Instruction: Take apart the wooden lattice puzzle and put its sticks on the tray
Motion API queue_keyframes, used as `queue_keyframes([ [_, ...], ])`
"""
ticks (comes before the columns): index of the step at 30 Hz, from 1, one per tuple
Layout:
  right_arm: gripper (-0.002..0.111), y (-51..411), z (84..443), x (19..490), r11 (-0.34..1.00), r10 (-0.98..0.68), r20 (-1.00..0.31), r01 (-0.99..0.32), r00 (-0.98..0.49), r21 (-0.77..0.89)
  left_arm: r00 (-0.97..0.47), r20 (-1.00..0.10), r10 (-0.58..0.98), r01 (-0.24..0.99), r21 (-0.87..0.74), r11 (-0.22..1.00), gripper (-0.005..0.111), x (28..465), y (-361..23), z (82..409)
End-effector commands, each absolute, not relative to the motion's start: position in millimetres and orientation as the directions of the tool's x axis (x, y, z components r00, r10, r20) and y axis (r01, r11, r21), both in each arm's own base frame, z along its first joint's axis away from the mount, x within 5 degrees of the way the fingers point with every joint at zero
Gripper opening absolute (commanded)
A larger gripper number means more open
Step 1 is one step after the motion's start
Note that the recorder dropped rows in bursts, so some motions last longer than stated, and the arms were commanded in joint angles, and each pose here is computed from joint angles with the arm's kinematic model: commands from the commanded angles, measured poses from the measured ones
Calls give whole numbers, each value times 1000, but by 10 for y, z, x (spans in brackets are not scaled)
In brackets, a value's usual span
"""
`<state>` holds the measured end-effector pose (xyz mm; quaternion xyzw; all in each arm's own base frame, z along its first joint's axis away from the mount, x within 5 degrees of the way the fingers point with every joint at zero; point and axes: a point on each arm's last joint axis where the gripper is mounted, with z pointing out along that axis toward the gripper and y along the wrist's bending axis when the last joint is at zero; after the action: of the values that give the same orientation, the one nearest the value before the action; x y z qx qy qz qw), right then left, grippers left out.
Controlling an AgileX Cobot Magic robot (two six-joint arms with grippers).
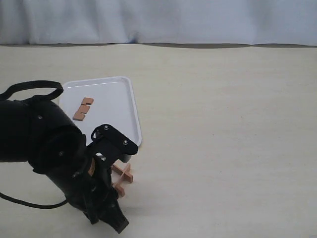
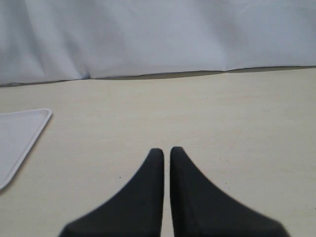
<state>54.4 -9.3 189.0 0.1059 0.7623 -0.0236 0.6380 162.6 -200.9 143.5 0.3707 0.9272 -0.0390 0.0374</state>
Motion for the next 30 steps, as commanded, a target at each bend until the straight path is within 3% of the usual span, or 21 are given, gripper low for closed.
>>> queue_keyframes([
  [1,4,-92,1890,542,977,130,-979,190,-158,99,-699,-109,707,703,81,707,37,1636,-2110,1547],
  [6,4,-92,1890,542,977,130,-979,190,-158,99,-698,-94,710,696,146,703,37,1659,-2065,1552],
  [30,4,-92,1890,542,977,130,-979,190,-158,99,-688,-208,695,694,89,714,37,1726,-2216,1434],
])
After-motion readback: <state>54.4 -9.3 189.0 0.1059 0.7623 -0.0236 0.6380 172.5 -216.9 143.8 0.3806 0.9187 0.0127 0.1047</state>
